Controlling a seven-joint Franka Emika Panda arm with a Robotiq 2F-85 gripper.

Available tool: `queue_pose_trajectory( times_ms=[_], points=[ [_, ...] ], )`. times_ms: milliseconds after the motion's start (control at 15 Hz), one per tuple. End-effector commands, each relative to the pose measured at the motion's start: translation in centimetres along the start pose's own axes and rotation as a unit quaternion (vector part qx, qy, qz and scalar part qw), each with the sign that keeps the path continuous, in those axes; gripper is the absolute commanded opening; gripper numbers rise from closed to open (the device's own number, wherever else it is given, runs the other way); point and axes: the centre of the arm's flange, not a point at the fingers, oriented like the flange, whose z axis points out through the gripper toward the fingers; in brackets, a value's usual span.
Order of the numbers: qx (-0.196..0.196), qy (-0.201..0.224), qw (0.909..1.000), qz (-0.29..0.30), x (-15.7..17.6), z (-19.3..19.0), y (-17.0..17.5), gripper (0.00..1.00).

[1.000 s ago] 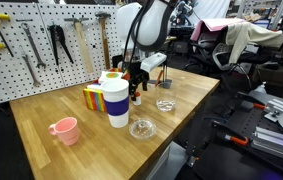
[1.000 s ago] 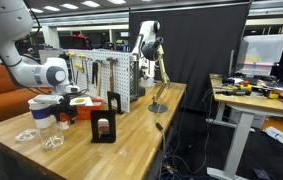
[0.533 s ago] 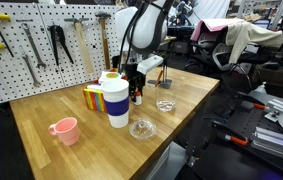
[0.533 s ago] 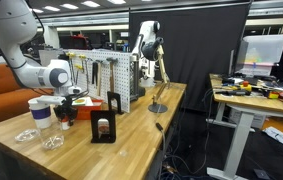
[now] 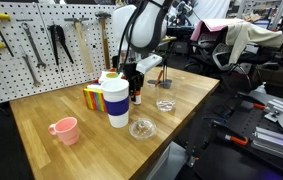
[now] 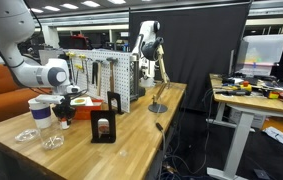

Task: Put the white and red shaker in the glass container

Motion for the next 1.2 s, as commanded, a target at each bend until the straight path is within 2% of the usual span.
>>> queue_pose_trajectory(
  times_ms=[0,267,467,800,1133],
  points=[
    [-0.014,0.018,0.9997,-0.002,-0.8,-3.1,0.7,0.11],
    [-0.041,0.060,0.9974,-0.008,-1.9,-8.5,2.1,0.11],
    [-0.048,0.074,0.9959,-0.018,-4.2,-11.9,2.2,0.11],
    [-0.069,0.063,0.9952,-0.026,-9.6,-14.1,2.0,0.11],
    [-0.085,0.043,0.9952,-0.023,-13.5,-14.3,1.8,0.11]
  ],
)
